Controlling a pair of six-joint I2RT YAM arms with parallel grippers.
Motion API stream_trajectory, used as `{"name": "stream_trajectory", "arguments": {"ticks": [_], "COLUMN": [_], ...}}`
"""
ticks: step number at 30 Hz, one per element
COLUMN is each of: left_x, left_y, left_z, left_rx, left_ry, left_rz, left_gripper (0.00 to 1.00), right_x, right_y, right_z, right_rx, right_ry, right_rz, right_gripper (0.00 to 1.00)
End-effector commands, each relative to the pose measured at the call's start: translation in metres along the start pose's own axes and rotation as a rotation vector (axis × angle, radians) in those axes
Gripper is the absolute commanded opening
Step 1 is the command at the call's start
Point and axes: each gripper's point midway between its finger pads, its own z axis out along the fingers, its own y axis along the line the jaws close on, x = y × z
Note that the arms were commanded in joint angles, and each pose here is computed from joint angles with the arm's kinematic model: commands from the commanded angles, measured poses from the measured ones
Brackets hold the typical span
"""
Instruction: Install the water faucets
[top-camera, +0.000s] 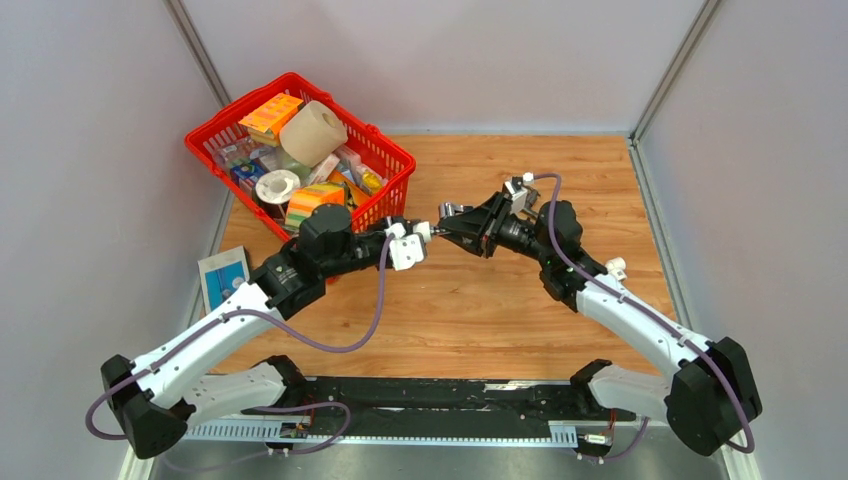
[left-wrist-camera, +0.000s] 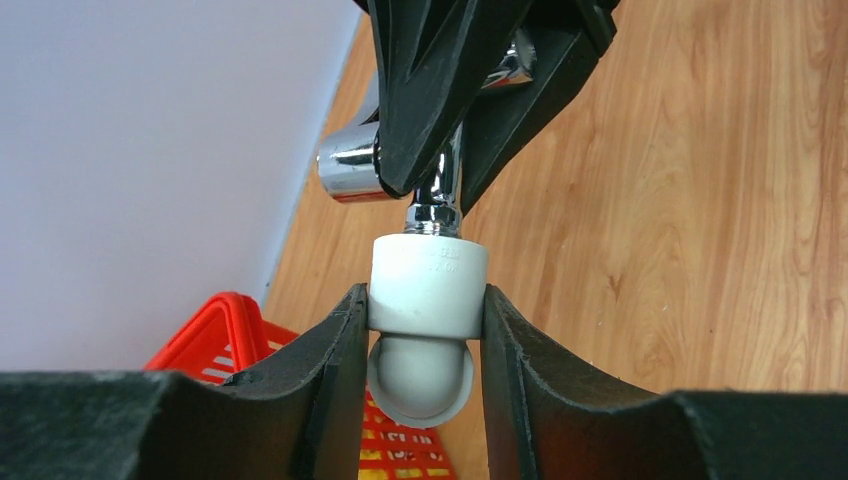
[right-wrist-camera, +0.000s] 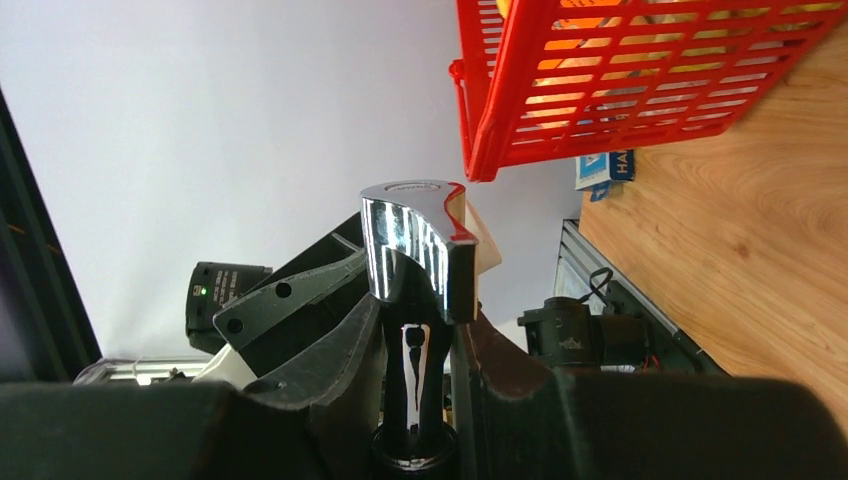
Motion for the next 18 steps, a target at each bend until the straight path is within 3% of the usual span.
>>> {"name": "stream_trajectory", "arguments": {"ticks": [1, 4, 6, 13, 15, 18], "left_x": [-0.036, -0.027, -0.027, -0.011, -0.013, -0.018], "left_y": [0.022, 0.025, 0.033, 0.024, 0.024, 0.024], "left_z": [0.000, -0.006, -0.014, -0.017, -0.020, -0.023], "left_rx": [-0.114, -0.111, -0.123, -0.066, -0.041, 0.011], "left_ry": [-0.147, -0.221, -0.284, -0.280, -0.311, -0.350], "left_rz": [0.009, -0.165, -0.239, -0.361, -0.401, -0.461], "left_gripper": [0.00, 0.00, 0.00, 0.00, 0.00, 0.00], "right_x": [-0.011, -0.016, -0.018, -0.024, -0.025, -0.026], "right_y": [0.009, 0.006, 0.006, 0.012, 0.015, 0.025], "right_z": [0.009, 0.006, 0.003, -0.004, -0.008, -0.024], "right_rx": [0.015, 0.016, -0.001, -0.036, -0.055, -0.156], "right_ry": [-0.058, -0.083, -0.093, -0.124, -0.130, -0.119], "right_rz": [0.030, -0.015, -0.058, -0.226, -0.339, -0.673], "right_gripper": [0.34, 0.52, 0.58, 0.69, 0.70, 0.72]}}
